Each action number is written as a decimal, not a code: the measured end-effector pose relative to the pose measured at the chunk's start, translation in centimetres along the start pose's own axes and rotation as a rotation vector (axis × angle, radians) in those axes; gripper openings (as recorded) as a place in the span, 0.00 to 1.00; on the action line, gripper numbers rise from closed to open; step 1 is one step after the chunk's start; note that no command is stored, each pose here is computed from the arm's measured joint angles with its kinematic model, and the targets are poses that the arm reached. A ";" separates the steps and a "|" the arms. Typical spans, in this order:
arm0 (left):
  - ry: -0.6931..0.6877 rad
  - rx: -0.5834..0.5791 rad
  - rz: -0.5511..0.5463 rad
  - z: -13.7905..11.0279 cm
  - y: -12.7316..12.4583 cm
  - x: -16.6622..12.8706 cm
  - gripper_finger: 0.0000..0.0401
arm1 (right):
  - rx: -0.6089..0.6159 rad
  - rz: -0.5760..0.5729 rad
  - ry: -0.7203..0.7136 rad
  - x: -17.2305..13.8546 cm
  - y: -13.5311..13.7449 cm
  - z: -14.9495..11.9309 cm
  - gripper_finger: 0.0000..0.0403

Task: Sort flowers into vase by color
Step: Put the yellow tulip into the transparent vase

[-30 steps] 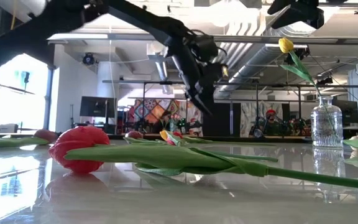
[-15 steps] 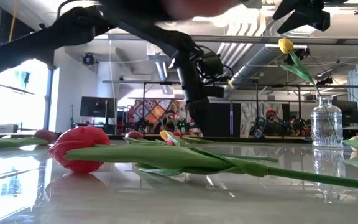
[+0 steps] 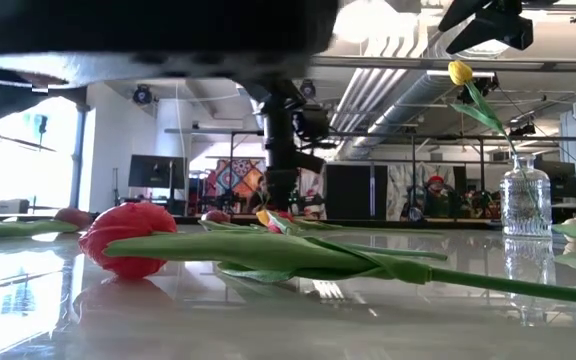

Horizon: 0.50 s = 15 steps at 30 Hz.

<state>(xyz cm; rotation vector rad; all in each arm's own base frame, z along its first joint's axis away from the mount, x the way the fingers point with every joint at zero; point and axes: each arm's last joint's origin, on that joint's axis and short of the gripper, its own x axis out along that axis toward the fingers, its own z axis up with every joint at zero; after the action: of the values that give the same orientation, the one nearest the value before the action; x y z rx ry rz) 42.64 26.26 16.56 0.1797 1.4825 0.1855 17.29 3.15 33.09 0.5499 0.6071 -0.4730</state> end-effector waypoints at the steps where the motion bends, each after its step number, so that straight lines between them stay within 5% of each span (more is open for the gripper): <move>1: 0.004 -0.001 -0.001 -0.3 0.5 0.1 0.46 | 0.000 0.000 0.000 0.0 0.0 0.0 0.42; 15: -0.074 0.089 -0.109 0.0 0.0 0.1 0.37 | 0.016 0.001 0.000 0.0 0.0 0.0 0.42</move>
<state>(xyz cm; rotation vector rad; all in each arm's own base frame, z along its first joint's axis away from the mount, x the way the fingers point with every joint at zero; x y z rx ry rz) 42.67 26.23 16.50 0.1752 1.4234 0.0248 17.30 3.15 33.09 0.5651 0.6037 -0.4777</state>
